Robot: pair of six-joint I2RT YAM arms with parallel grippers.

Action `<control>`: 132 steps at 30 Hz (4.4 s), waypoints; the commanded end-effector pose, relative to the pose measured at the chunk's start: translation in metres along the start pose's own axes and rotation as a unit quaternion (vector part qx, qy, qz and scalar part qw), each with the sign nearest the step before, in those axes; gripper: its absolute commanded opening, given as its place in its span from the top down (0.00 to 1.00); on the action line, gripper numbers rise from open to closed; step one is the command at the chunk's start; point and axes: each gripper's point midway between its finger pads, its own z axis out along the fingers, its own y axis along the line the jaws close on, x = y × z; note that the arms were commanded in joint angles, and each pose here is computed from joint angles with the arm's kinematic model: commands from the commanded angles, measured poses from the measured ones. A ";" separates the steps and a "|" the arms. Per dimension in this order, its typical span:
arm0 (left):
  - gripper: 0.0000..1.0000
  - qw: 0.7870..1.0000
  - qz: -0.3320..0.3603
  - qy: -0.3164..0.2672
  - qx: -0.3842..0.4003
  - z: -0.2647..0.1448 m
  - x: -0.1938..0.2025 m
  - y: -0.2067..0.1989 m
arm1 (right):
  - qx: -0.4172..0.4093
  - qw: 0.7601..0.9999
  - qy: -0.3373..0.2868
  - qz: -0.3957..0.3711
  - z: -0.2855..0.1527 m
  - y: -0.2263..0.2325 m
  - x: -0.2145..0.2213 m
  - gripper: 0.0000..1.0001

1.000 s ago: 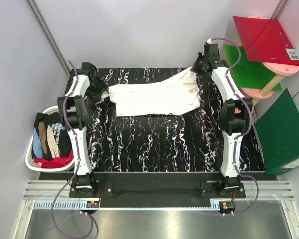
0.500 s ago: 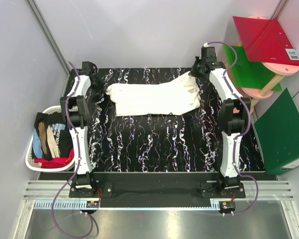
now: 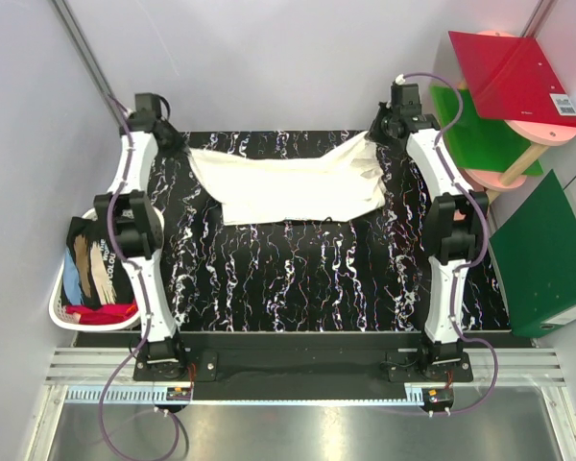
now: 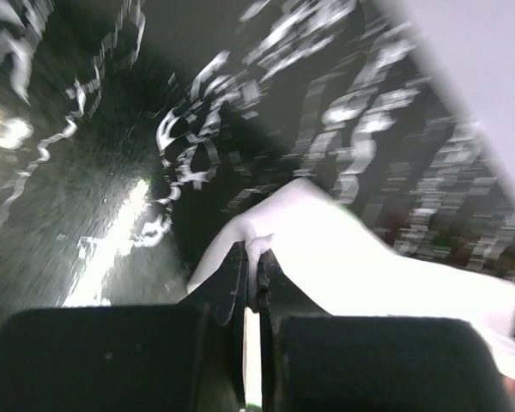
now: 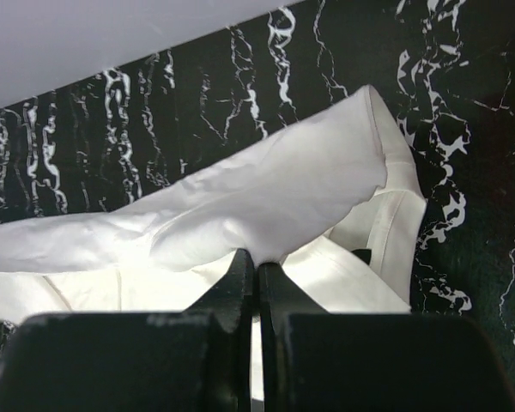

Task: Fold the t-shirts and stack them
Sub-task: Flatten out the tshirt, then fold the flattened tshirt in 1/3 of the way

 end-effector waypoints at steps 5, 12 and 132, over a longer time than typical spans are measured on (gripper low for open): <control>1.00 0.979 0.040 -0.180 0.082 -0.195 -0.065 -0.049 | -0.062 0.986 -0.148 -0.044 -0.155 0.067 -0.089 1.00; 1.00 0.972 0.055 -0.200 0.109 -0.281 -0.017 -0.027 | -0.088 0.980 -0.169 -0.058 -0.280 0.077 -0.062 1.00; 0.24 0.971 0.017 0.104 -0.217 -0.072 0.066 0.102 | 0.064 0.956 0.287 0.016 -0.075 -0.028 0.121 0.08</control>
